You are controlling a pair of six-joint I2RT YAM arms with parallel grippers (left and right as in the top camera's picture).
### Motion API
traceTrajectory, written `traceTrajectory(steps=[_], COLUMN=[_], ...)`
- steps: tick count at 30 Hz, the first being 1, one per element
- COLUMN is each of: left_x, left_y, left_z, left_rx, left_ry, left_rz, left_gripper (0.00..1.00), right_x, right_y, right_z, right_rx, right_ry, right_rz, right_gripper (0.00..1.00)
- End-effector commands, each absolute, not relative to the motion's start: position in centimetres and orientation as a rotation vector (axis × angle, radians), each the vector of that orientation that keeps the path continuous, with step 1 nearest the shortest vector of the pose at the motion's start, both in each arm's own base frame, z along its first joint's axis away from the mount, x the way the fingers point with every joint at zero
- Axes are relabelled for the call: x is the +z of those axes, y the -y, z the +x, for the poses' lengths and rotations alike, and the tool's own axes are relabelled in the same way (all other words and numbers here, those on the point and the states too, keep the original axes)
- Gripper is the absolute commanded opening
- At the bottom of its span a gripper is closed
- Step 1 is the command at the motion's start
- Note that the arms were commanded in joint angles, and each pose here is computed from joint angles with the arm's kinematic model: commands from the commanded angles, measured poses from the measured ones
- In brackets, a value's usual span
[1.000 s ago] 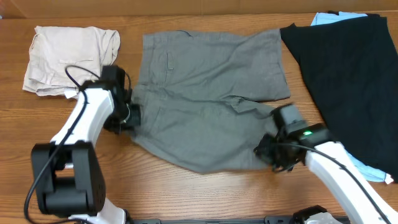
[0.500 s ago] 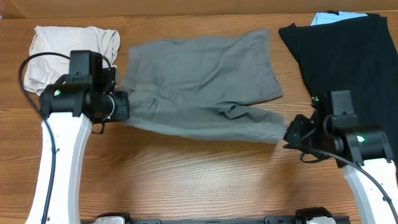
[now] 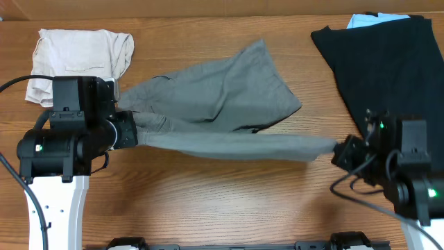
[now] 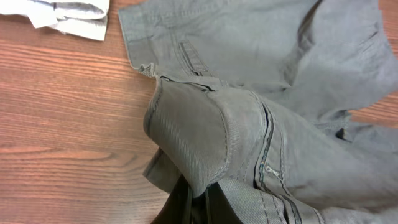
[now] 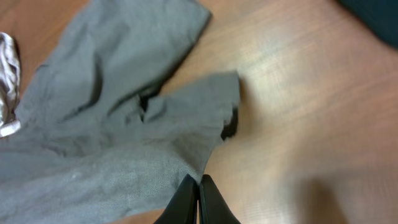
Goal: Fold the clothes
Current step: 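Lift the near edge with both grippers and fold it toward the waistband, then lay the folded edge down and smooth the fold with both grippers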
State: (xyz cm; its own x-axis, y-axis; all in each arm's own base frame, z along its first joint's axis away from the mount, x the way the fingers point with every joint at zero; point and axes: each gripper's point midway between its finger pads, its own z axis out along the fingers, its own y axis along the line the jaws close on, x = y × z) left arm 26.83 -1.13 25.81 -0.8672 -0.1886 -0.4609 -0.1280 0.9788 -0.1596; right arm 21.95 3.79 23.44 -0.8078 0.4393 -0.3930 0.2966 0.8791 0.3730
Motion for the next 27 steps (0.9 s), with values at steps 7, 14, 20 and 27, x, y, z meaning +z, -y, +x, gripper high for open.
traceTrajectory(steps=[7,14,20,27], left_x=[20.7,17.8,15.5,13.2], left_y=[-1.7,-4.4,-4.5,-5.1], left_z=[28.4,34.5,39.6,42.6], left_rx=[0.023,0.168,0.149,0.176], left_ry=[-2.681,-2.505,-2.433,-2.392], left_rz=[-0.488,-0.639,-0.633,-0.644], left_gripper=[0.04,0.04,0.04,0.04], right_x=[23.7,22.5,19.6,17.0], right_y=[-5.2,-6.0,-6.4,-9.1], right_z=[32.7,41.9,45.9,49.0], right_rx=[0.462,0.492,0.5,0.515], right_ry=[-2.438,-2.288,-2.262,-2.228], right_rz=[0.291,0.22,0.205,0.107], right_gripper=[0.04,0.04,0.04,0.04])
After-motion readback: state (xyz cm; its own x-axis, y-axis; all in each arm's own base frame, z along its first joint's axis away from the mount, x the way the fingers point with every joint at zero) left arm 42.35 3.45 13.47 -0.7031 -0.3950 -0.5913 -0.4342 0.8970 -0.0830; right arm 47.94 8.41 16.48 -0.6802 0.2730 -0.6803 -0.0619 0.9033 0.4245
